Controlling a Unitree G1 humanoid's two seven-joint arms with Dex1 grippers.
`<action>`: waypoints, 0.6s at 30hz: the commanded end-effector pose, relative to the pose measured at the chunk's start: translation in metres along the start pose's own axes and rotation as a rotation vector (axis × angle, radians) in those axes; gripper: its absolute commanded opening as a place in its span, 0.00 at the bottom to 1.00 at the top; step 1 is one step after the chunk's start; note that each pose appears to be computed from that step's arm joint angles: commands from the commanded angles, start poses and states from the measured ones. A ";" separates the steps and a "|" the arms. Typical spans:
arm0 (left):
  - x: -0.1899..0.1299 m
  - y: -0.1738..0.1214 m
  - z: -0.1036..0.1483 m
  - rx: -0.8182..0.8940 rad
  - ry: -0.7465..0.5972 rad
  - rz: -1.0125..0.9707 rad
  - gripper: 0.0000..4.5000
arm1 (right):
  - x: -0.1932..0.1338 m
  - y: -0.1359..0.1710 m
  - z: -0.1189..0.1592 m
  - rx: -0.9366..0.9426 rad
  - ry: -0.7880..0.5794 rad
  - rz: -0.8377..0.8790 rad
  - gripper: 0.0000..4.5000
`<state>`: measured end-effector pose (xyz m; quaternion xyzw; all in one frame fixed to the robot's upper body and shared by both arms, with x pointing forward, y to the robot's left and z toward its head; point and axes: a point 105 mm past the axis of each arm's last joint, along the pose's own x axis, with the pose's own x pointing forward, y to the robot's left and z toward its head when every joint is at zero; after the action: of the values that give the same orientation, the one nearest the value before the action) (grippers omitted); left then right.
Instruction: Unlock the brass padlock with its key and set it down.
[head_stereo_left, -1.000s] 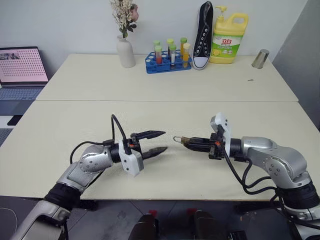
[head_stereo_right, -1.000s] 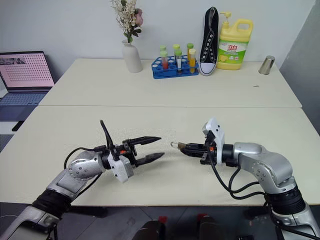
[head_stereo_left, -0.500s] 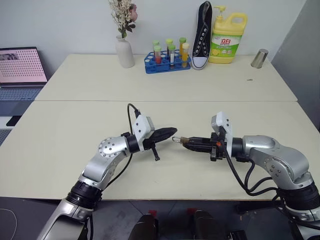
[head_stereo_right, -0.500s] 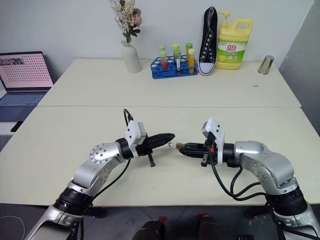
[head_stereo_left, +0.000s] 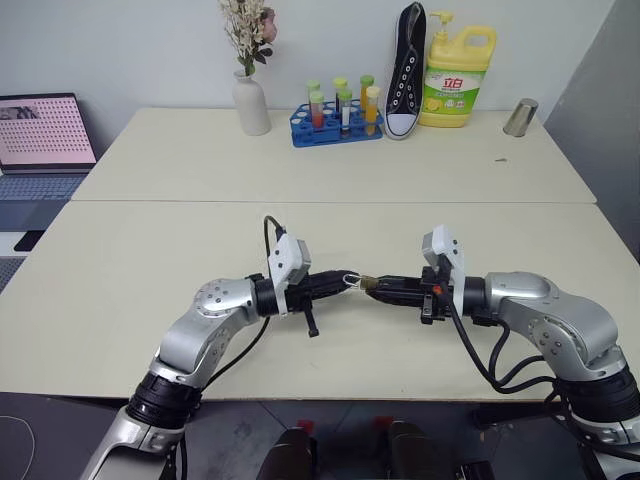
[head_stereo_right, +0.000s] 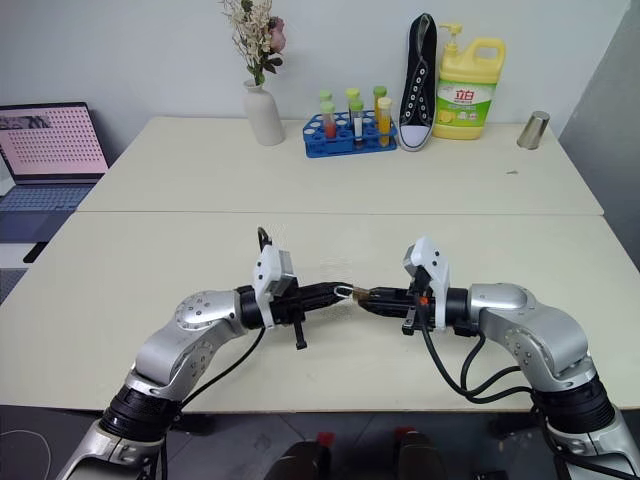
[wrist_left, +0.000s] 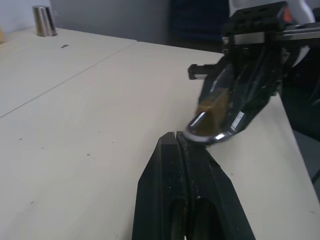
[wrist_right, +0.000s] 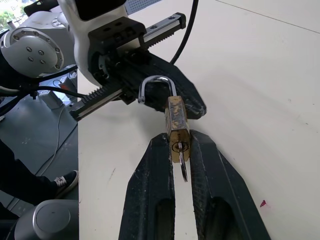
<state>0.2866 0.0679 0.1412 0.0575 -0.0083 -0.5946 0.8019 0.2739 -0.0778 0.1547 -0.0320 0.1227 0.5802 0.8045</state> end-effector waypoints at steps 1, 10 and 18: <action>-0.007 -0.011 0.009 -0.004 -0.006 -0.056 0.00 | 0.000 0.003 0.007 -0.049 -0.019 0.007 0.02; -0.011 -0.013 0.019 -0.095 -0.028 -0.063 0.00 | 0.000 0.003 0.006 -0.054 -0.011 0.011 0.02; -0.011 -0.008 0.029 -0.151 -0.065 -0.049 0.00 | 0.000 0.004 0.005 -0.055 -0.002 0.019 0.02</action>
<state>0.2755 0.0755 0.1536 -0.0269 0.0390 -0.6089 0.7918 0.2729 -0.0767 0.1520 -0.0422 0.1243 0.5850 0.8003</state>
